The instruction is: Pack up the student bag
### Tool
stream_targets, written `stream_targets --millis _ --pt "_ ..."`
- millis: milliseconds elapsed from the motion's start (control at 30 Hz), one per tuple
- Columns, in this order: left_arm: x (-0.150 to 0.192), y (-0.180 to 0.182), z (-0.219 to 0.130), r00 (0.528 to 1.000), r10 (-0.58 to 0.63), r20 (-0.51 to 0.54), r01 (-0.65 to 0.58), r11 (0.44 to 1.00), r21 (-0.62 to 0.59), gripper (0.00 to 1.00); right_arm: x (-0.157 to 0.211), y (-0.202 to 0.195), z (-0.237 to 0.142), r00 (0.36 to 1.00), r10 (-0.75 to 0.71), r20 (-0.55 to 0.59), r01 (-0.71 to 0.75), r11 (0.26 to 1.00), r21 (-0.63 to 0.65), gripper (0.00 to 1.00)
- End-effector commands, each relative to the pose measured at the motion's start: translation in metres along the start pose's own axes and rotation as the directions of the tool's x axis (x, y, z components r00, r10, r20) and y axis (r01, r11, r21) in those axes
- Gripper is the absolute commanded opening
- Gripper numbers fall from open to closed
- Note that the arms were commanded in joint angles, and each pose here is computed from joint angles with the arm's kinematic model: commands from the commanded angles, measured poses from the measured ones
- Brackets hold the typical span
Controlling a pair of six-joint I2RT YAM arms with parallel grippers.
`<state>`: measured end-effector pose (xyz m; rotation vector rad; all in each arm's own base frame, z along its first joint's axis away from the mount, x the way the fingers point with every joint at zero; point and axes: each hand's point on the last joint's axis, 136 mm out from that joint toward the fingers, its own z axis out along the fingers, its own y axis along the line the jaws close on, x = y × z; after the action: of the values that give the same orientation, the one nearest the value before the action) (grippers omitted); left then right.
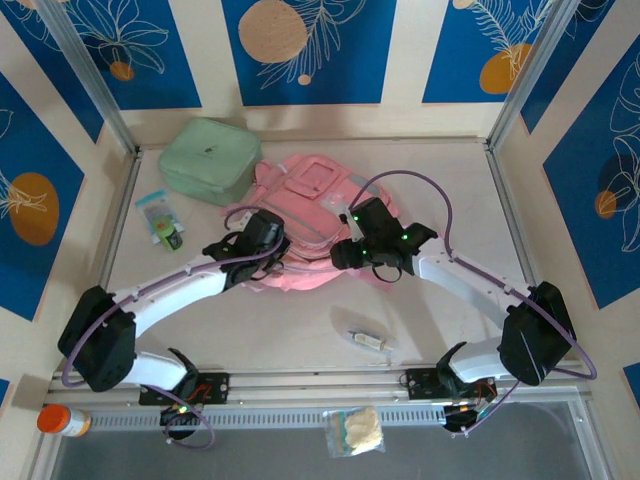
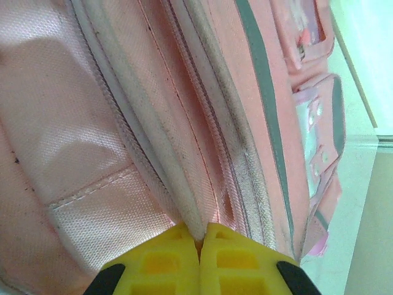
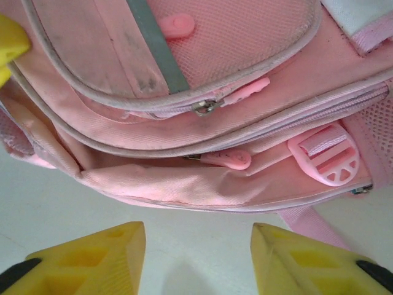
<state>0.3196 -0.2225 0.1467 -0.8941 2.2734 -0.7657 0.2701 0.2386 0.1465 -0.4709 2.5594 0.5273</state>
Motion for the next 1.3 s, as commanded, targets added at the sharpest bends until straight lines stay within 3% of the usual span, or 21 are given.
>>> stream_targets --millis 0,200,533,767,1000,1267 --pt "-0.021 -0.019 -0.015 0.999 -0.004 0.051 0.000 0.997 0.083 0.00 -0.012 0.018 -0.010 0.996 -0.073 0.044 0.076 0.993 -0.086 0.53" --pt "-0.034 -0.021 -0.025 0.999 -0.016 0.032 0.012 0.993 0.116 0.00 -0.007 0.036 0.007 0.987 -0.162 0.003 0.161 0.980 -0.115 0.56" --pt "-0.041 -0.033 -0.037 0.997 -0.074 0.002 0.072 0.979 0.193 0.00 -0.018 0.038 0.041 0.974 -0.225 -0.031 0.226 0.974 0.018 0.56" --pt "-0.042 -0.047 -0.040 0.989 -0.148 -0.015 0.147 0.954 0.263 0.00 -0.021 0.029 0.067 0.990 -0.141 -0.013 0.141 0.975 0.170 0.59" --pt "-0.048 -0.060 -0.046 0.989 -0.148 -0.006 0.143 0.946 0.292 0.00 -0.006 0.015 0.058 1.000 -0.003 0.024 -0.005 0.941 0.337 0.66" --pt "-0.051 -0.069 -0.053 0.990 -0.139 -0.004 0.133 0.938 0.321 0.00 -0.016 0.005 0.049 0.996 0.053 0.070 -0.074 0.941 0.330 0.70"
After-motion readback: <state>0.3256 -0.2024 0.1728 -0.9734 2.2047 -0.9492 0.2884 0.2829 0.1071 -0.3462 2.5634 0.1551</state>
